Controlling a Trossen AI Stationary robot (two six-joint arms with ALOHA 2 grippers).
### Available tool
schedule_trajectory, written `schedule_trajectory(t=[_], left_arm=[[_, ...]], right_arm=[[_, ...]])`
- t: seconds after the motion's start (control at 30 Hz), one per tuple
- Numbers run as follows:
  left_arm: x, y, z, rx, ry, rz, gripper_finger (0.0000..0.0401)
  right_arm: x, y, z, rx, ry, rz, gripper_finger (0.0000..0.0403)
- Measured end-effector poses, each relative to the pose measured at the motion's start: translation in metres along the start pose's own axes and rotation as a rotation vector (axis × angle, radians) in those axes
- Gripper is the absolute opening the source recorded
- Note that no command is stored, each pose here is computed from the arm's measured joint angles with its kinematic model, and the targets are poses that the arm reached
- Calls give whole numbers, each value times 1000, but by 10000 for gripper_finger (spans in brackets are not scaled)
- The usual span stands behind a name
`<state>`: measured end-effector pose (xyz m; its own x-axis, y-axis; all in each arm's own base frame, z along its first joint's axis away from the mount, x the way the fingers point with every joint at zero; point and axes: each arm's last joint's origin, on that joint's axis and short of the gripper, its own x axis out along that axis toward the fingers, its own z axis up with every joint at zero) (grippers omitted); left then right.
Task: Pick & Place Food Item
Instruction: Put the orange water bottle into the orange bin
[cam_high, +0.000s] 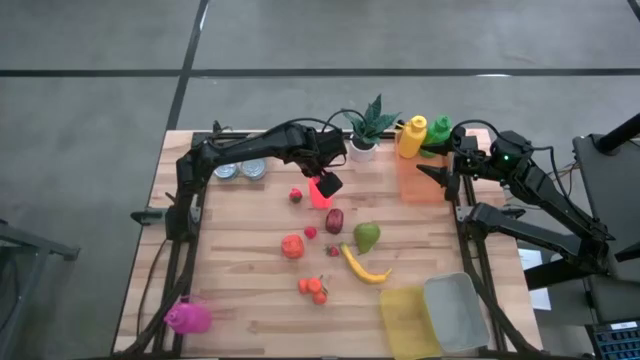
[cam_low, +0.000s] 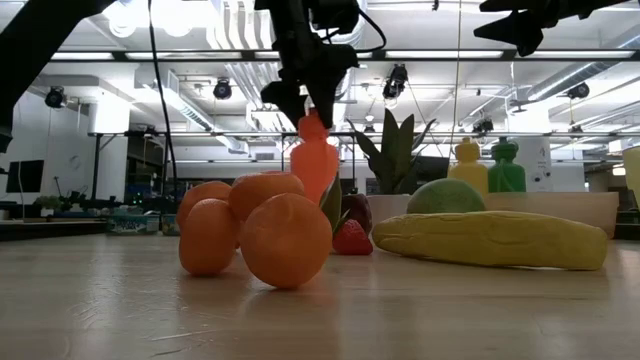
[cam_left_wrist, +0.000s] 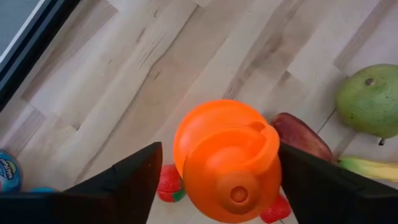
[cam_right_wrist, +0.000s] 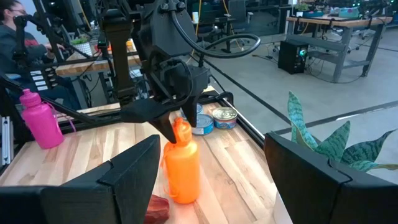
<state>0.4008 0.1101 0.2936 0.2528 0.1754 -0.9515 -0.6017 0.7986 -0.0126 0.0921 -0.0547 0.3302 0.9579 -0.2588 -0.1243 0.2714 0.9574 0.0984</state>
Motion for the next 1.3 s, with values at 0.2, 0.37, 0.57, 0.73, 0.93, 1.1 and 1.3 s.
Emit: schedule_trajectory(t=[0.2, 0.37, 0.57, 0.73, 0.93, 1.1, 1.3], left_arm=[[-3, 0, 0, -1, 0, -17, 331], [-21, 2, -3, -59, -19, -76, 332], [-60, 10, -11, -52, -102, -122, 332], [-106, 21, -19, 0, -259, -158, 332], [-159, 31, -34, 47, -496, -177, 332], [-169, 39, -54, 95, -592, -186, 332], [-161, 53, -93, 84, -739, -214, 332]], right_arm=[[0, 0, 0, 0, 0, 0, 286], [0, 0, 0, 0, 0, 0, 286], [0, 0, 0, 0, 0, 0, 286], [0, 0, 0, 0, 0, 0, 286], [0, 0, 0, 0, 0, 1, 286], [0, 0, 0, 0, 0, 0, 286], [0, 0, 0, 0, 0, 0, 286]])
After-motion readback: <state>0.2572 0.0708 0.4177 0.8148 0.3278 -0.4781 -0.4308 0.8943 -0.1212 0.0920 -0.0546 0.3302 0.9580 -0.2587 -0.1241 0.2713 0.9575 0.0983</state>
